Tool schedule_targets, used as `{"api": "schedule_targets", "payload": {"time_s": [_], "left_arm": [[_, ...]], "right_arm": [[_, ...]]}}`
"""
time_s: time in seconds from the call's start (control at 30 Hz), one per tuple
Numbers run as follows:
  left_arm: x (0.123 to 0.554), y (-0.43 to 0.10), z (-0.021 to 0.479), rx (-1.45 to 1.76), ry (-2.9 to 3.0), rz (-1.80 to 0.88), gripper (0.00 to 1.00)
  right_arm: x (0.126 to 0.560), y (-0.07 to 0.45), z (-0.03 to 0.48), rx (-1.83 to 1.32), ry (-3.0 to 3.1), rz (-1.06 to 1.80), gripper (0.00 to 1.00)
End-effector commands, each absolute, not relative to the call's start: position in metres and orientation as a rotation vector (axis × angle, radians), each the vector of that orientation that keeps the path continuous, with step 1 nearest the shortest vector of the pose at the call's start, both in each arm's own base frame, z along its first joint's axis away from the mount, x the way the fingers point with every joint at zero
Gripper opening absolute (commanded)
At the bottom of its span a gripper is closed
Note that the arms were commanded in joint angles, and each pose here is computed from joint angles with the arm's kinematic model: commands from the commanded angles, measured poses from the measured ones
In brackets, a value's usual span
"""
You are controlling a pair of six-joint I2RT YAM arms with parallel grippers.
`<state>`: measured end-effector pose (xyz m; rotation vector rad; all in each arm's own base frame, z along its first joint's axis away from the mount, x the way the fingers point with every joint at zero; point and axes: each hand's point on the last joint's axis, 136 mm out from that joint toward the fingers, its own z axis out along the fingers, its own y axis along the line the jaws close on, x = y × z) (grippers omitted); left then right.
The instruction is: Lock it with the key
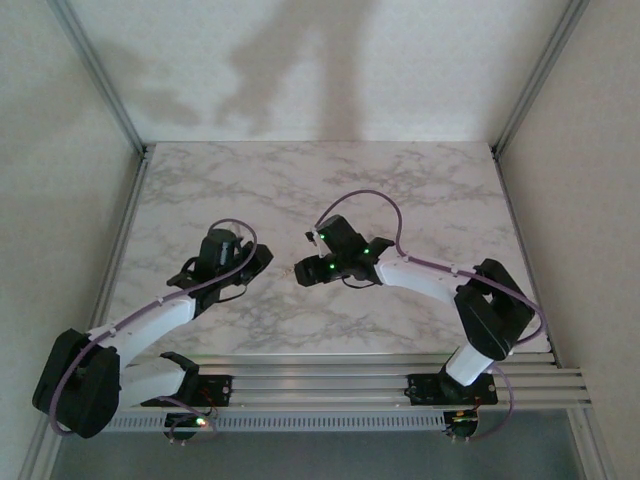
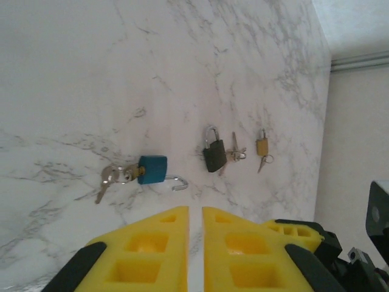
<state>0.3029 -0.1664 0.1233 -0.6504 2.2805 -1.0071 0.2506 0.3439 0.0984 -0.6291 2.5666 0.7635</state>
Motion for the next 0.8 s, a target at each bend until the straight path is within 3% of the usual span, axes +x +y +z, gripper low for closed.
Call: {"api": "schedule_targets", "payload": {"time_s": [0.0, 0.47, 0.77], "left_arm": [[0.3, -0.154, 0.116, -0.652, 2.291, -0.935, 0.16], [0.297, -0.152, 0.119, -0.635, 2.281, -0.935, 0.19], [0.293, -0.15, 0.115, -0.636, 2.286, -0.935, 0.19]], "right_arm": [[0.265, 0.342, 0.081, -0.525, 2.618, 0.666, 0.59], [0.283, 0.35, 0.049, -0.088, 2.744, 0.67, 0.61], [0.299, 0.343, 0.049, 0.153, 2.712, 0.666, 0.53]]}}
